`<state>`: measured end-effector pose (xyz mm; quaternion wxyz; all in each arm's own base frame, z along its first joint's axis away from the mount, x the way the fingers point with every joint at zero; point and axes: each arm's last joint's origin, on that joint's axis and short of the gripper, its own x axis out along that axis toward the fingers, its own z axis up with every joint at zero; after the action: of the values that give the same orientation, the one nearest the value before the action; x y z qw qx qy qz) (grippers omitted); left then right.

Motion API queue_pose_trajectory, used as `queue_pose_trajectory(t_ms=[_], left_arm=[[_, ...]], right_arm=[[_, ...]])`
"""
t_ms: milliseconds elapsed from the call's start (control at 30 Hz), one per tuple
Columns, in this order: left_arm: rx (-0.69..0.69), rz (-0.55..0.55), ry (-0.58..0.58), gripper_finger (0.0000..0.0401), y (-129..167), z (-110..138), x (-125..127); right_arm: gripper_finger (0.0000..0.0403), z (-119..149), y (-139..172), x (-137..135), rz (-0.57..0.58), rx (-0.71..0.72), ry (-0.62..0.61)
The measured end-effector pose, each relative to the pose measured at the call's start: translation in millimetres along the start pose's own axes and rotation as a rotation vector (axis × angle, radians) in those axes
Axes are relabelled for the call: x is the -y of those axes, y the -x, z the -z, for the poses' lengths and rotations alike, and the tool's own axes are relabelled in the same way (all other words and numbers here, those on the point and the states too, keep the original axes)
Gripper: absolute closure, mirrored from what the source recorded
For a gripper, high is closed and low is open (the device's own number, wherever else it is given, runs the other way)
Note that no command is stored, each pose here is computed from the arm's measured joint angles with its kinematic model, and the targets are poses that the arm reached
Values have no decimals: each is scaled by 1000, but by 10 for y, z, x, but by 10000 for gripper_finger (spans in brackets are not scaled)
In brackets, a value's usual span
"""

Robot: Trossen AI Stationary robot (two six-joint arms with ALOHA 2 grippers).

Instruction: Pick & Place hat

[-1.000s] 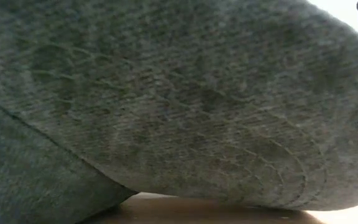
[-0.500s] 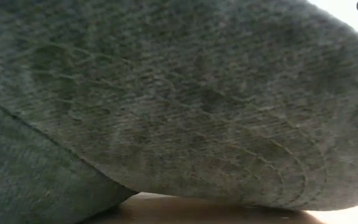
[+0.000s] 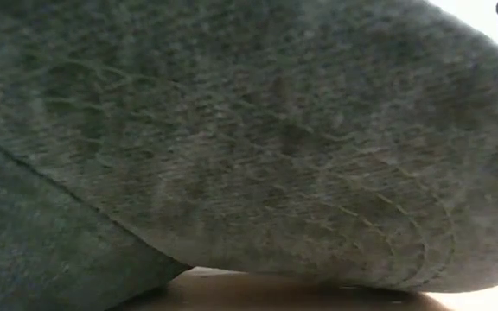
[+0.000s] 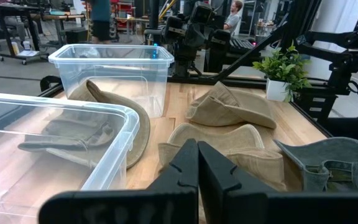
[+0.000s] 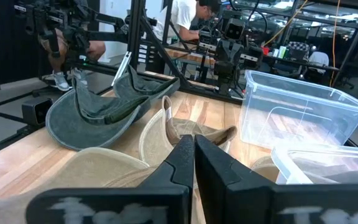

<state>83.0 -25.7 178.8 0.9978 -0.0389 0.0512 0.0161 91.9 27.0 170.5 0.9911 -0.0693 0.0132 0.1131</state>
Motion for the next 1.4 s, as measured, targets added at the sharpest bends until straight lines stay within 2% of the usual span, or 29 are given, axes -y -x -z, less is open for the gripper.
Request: queue_pose_trajectory(t_ms=[467,633,733,933,1033,1200,1400], left_arm=[[0,0,0,401,0,-1,0],[0,0,0,401,0,0,0],[0,0,0,401,0,-1,0],[0,0,0,401,0,0,0],[0,0,0,401,0,-1,0],[0,0,0,401,0,-1,0],[0,0,0,401,0,0,0]], right_arm=[[394,-1,0,0,0,1,17],[394,-6,0,-1,-5,7,-226],[394,-56,1,6,-9,58,-378],[394,-210,23,27,-45,219,-591],[394,-235,30,30,-65,245,-690],[394,-213,-4,10,-127,189,-979],[373,-101,-162,-45,-46,50,-1145]])
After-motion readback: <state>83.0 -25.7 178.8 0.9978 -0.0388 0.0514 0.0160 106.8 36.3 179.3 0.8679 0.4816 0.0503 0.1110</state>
